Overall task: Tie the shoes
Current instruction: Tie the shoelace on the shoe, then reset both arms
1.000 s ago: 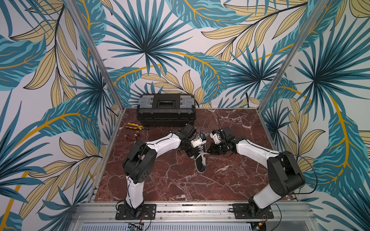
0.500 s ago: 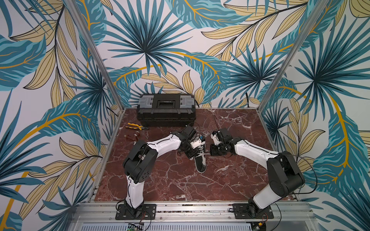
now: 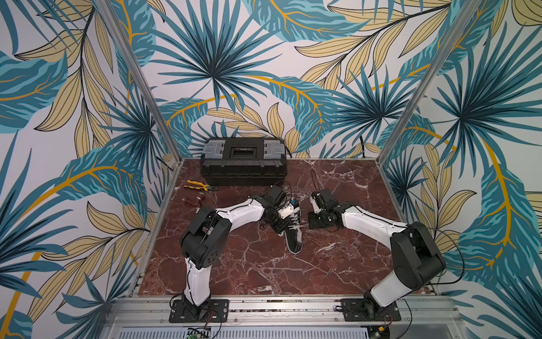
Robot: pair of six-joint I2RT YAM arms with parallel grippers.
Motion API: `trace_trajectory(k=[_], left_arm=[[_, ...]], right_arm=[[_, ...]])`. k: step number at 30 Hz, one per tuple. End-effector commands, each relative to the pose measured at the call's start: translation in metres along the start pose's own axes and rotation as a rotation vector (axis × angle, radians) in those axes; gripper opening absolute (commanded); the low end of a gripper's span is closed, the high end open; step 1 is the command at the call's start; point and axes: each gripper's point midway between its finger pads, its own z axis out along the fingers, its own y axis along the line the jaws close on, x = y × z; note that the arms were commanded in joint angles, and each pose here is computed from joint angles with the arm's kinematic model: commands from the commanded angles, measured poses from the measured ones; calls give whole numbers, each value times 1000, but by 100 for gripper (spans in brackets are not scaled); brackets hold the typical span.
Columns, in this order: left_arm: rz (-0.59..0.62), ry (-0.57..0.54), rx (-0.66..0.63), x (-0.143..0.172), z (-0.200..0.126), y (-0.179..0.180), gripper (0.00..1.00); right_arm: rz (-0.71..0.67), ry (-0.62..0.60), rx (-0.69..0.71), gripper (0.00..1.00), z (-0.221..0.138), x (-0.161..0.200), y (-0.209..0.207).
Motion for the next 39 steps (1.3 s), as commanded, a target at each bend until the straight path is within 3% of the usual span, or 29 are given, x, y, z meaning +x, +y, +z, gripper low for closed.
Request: trace_trajectory(k=[1, 16, 22, 26, 28, 33, 36, 39], left_arm=[[-90, 79, -80, 31, 1, 24, 0], [-150, 87, -129, 36, 2, 36, 0], [-163, -18, -19, 10, -4, 15, 0], [-160, -108, 22, -9, -21, 3, 28], [-154, -126, 18, -12, -30, 0, 34], [-172, -133, -42, -3, -48, 4, 54], [-197, -152, -102, 5, -63, 11, 60], [-229, -259, -211, -2, -92, 23, 68]], right_arm=[[-13, 36, 155, 0, 1, 12, -32], [-16, 48, 194, 0, 6, 12, -38], [-2, 0, -18, 3, 1, 1, -1], [-1, -36, -182, 27, -19, -11, 26], [7, -55, -256, 36, -32, -16, 35], [33, -109, -369, 45, -62, -28, 46], [55, -186, -313, 48, -79, -39, 28], [72, -281, -83, 59, -91, -49, -15]])
